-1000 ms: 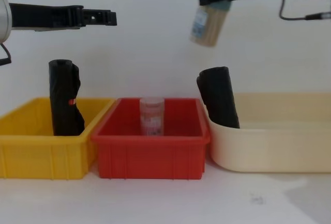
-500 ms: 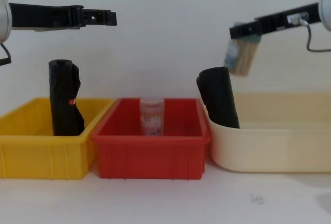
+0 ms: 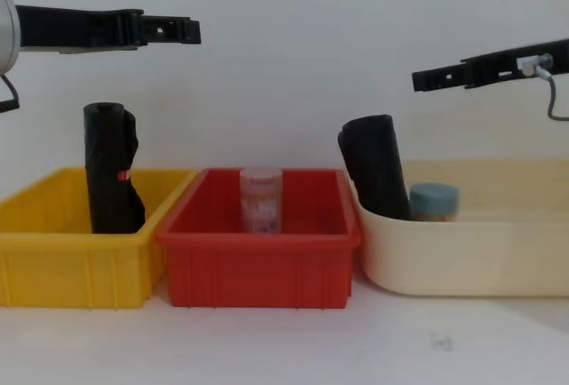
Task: Pick up the garbage bag with the one hand and transfer it to the other hand.
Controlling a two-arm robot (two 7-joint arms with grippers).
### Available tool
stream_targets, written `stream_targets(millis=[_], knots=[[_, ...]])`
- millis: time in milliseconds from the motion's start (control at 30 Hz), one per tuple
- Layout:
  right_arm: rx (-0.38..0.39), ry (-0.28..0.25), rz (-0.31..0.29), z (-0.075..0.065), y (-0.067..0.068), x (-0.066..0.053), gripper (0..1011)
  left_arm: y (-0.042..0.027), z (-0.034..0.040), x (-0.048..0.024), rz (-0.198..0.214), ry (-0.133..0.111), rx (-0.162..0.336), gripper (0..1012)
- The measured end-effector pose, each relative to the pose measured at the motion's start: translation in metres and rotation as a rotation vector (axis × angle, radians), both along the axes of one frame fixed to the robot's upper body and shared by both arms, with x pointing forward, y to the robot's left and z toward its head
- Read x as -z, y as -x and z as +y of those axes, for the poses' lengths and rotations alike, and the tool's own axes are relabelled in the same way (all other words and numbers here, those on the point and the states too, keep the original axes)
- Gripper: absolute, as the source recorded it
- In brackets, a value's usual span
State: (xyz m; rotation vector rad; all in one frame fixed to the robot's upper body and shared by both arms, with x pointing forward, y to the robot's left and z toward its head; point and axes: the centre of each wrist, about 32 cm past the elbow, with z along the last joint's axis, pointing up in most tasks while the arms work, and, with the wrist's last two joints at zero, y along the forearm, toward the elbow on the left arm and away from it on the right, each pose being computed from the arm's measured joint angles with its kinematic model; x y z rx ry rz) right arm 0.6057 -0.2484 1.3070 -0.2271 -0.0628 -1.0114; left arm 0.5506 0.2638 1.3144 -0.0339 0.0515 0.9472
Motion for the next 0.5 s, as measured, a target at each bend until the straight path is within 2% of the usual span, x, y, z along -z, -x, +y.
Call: stream_targets(millis=[133,300,500], knots=[[-0.013,-0.018,-0.015,0.003,0.007,0.004,1000,0.0,-0.0001,0.0,0.0,0.0,0.0,1001],[-0.049,-0.056,-0.038,0.012,0.023,0.009,1000,-0.0011,-0.0018,0.0005,-0.003,-0.001,0.008,1001],[-0.1,-0.098,-0.061,0.027,0.043,0.012,1000,-0.0032,-0.0079,0.0025,-0.011,0.005,0.032,1001]])
